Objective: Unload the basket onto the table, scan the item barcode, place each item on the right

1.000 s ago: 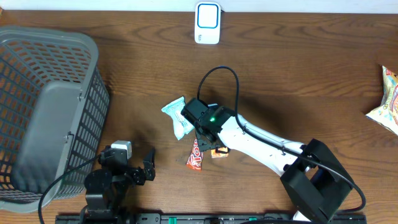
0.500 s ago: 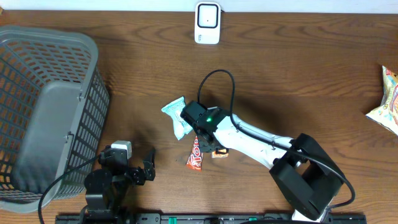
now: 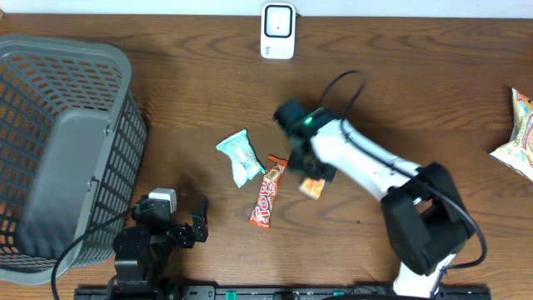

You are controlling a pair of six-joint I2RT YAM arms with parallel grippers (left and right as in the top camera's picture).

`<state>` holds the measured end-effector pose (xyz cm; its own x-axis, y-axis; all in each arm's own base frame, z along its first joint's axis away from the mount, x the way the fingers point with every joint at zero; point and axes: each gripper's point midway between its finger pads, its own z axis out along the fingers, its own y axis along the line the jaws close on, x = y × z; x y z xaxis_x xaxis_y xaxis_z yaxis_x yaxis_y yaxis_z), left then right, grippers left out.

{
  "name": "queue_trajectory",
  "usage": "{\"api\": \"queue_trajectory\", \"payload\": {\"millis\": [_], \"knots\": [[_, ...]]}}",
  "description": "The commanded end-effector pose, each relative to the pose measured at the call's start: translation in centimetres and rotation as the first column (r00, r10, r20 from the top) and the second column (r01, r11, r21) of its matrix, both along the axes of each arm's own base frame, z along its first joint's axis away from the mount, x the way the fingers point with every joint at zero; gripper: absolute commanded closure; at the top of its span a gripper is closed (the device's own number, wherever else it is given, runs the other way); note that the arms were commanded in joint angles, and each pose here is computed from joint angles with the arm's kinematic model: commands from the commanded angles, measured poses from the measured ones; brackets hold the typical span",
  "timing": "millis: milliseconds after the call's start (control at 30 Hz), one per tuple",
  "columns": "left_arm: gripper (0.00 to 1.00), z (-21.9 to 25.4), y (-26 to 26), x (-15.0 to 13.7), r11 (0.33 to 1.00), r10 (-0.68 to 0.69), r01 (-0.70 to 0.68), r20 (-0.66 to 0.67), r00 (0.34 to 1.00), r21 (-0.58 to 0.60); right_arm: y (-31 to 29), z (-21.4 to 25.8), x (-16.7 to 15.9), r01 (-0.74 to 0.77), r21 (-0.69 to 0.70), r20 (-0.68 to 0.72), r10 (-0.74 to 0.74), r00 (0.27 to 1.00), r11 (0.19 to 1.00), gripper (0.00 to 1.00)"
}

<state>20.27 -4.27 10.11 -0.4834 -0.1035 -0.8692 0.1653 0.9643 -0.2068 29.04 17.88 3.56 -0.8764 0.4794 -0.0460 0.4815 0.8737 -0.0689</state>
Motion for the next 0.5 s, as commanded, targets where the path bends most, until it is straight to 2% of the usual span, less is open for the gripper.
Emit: {"api": "queue_trajectory", "payload": {"millis": [0,33,100,167,333,433,467], "knots": [[0.0,-0.7,-0.1,-0.2,1.0,-0.012,0.012,-0.018,1.0,0.003,-1.4,0.2,0.8,0.371,0.01,0.008,-0.371,0.929,0.929,0.99],[0.0,-0.7,-0.1,-0.2,1.0,-0.012,0.012,-0.018,1.0,0.003,-1.6,0.2,0.7,0.424,0.01,0.001,-0.424,0.906,0.906,0.99],[0.0,-0.7,-0.1,-0.2,1.0,-0.011,0.011,-0.018,1.0,0.003,-2.0,0.2,0.3,0.583,0.008,-0.031,-0.583,0.812,0.812,0.99],[0.0,-0.7,-0.1,-0.2,1.0,-0.012,0.012,-0.018,1.0,0.003,-2.3,0.2,0.4,0.662,0.007,-0.033,-0.662,0.749,0.749,0.99],[0.0,-0.7,-0.1,-0.2,1.0,-0.011,0.011,-0.018,1.0,0.003,-1.8,0.2,0.2,0.801,0.015,-0.06,-0.799,0.599,0.599,0.99],[0.0,-0.7,-0.1,-0.2,1.0,-0.011,0.011,-0.018,1.0,0.003,-1.0,0.2,0.5,0.879,0.031,-0.082,-0.875,0.477,0.477,0.98],[0.0,-0.7,-0.1,-0.2,1.0,-0.012,0.012,-0.018,1.0,0.003,-0.5,0.1,1.2,0.876,0.066,-0.086,-0.872,0.482,0.477,0.99]]}}
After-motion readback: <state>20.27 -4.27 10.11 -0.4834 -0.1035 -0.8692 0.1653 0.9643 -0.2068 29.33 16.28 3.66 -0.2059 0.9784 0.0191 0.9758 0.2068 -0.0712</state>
